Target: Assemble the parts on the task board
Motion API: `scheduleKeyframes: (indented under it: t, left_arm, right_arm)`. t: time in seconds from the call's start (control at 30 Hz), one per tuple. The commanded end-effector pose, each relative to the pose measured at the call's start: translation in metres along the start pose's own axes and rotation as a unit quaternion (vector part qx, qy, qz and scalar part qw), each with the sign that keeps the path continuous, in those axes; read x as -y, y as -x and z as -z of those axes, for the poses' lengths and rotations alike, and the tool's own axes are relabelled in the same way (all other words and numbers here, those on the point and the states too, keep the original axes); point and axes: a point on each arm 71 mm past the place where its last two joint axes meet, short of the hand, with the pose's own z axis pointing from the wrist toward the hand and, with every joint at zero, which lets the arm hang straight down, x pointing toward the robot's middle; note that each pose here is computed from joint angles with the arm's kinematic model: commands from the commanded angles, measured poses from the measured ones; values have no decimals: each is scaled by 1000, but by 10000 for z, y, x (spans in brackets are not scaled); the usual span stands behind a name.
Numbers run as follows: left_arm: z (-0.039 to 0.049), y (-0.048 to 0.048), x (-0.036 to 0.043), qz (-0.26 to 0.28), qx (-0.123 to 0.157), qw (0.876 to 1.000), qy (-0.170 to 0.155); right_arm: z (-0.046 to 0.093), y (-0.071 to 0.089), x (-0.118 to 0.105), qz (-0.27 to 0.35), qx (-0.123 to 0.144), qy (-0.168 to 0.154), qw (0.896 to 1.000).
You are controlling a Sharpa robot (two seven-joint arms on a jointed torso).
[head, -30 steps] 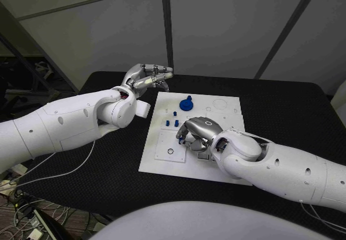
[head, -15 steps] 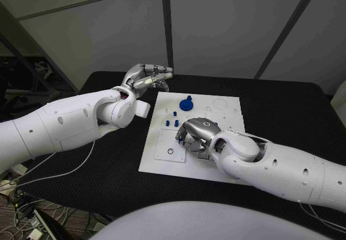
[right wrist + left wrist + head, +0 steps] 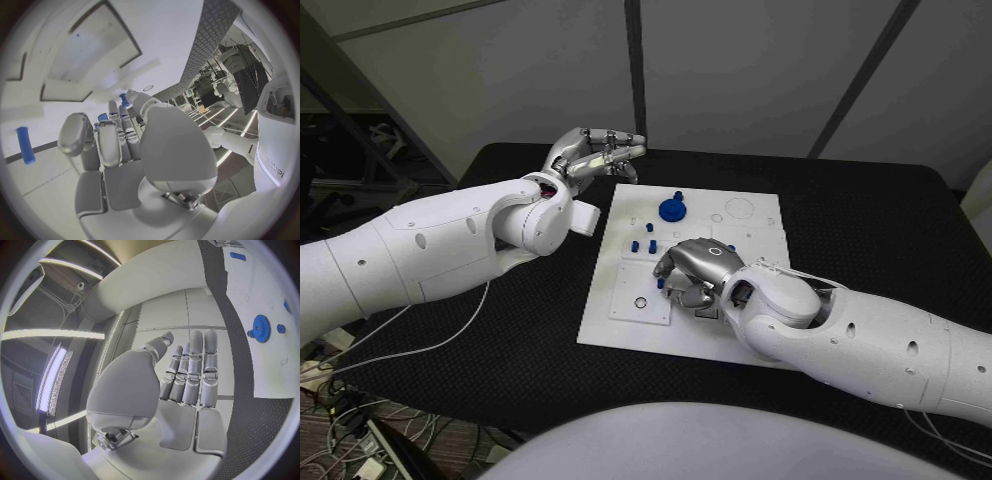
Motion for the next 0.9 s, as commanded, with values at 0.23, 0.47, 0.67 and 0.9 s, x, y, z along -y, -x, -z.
scheduleKeyframes:
  t: [0.23,0.47,0.67,0.9]
  left_arm:
    - [-4,8,7,2,-3,1000,0]
    - [-4,15,1,2,-3,1000,3]
    - [-3,26,-3,2,-3,1000,4]
    - [-2,34,-7,1,-3,1000,5]
  right_arm:
    - [84,115,-15,-18,67,12,997]
    - [248,201,53,-29,83,9,996]
    - [358,454,302,-22,78,-31,996]
    - [439,676,663,7,48,-93,994]
